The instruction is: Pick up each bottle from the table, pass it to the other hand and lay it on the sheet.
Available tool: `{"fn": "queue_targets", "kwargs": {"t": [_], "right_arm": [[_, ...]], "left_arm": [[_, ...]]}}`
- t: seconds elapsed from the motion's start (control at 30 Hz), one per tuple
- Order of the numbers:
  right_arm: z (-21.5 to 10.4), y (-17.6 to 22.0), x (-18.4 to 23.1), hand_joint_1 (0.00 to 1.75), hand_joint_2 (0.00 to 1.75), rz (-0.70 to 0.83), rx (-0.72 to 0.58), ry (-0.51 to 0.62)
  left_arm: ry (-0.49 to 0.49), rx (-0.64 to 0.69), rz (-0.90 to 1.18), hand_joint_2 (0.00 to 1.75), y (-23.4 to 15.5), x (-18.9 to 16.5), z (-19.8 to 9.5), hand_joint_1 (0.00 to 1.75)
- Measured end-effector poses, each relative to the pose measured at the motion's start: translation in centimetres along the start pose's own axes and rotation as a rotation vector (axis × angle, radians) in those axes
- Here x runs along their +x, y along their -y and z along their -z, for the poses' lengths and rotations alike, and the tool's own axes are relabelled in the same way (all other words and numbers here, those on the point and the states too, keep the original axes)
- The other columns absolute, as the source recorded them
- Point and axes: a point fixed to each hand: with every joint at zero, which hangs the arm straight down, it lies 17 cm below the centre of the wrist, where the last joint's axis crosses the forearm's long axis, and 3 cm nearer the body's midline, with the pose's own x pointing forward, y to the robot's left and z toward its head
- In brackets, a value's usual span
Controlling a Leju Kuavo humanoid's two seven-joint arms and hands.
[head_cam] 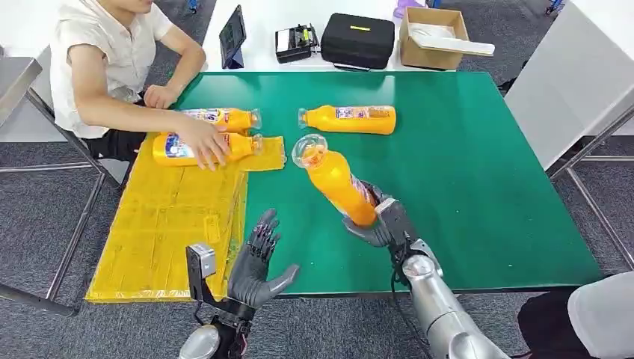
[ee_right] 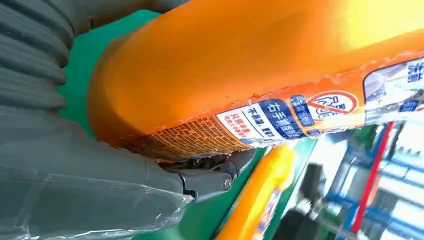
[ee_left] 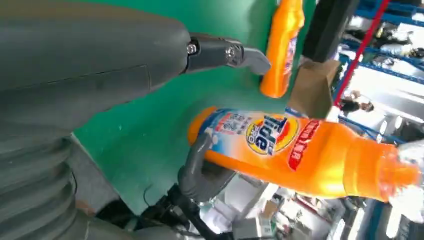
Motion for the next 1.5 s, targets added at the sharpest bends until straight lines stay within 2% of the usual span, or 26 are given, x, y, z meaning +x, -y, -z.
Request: {"fn": "queue_targets", "kwargs": {"t": [0.27, 0.53, 0.73, 0.9, 0.93, 1.07, 1.33, 1.37, 1.4, 1.43, 1.47, 1.5], "right_arm": [[0.8, -8.0, 2.4, 1.75, 1.75, 0.054, 0.243, 0.040], [1.3, -14.5, 4.5, 1.75, 1.75, 0.065, 0.378, 0.079], [0.8, -17.4, 5.0, 1.75, 1.75, 0.034, 0.444, 0.088], [1.0, -18.2, 5.5, 1.75, 1.75, 0.017, 0.462, 0.099], [1.0, -18.4, 5.6, 1.75, 1.75, 0.019, 0.465, 0.100], [1.0, -18.8, 5.8, 1.75, 1.75, 0.029, 0.471, 0.101], [1.0, -19.0, 5.8, 1.75, 1.75, 0.028, 0.477, 0.103], [1.0, -19.0, 5.9, 1.75, 1.75, 0.028, 0.477, 0.103], [1.0, -19.0, 5.9, 1.75, 1.75, 0.028, 0.477, 0.103], [1.0, -19.0, 5.9, 1.45, 1.75, 0.028, 0.477, 0.103], [1.0, -19.1, 5.9, 0.03, 1.75, 0.029, 0.476, 0.103], [1.0, -19.1, 5.9, 0.00, 1.75, 0.031, 0.475, 0.103]], "left_arm": [[0.058, -0.068, 0.167, 1.75, 0.9, 1.0, 1.6, 0.00], [0.116, -0.026, 0.218, 1.75, 0.1, 3.1, 3.3, 0.00], [0.159, 0.033, 0.200, 1.75, -1.2, 4.7, 3.9, 0.00], [0.187, 0.072, 0.156, 1.75, -1.7, 6.1, 4.1, 0.02], [0.184, 0.085, 0.132, 1.75, -2.0, 6.2, 4.2, 0.56], [0.179, 0.111, 0.057, 1.75, -2.5, 6.4, 4.1, 0.56], [0.187, 0.124, 0.036, 1.75, -2.7, 6.8, 4.0, 0.56], [0.187, 0.125, 0.034, 1.75, -2.7, 6.8, 4.0, 1.75], [0.188, 0.126, 0.033, 1.75, -2.7, 6.8, 4.0, 1.75], [0.189, 0.127, 0.033, 1.75, -2.7, 6.8, 4.0, 1.75], [0.189, 0.128, 0.032, 1.75, -2.7, 6.8, 4.0, 1.75], [0.191, 0.127, 0.031, 1.75, -2.7, 6.9, 4.0, 1.75]]}}
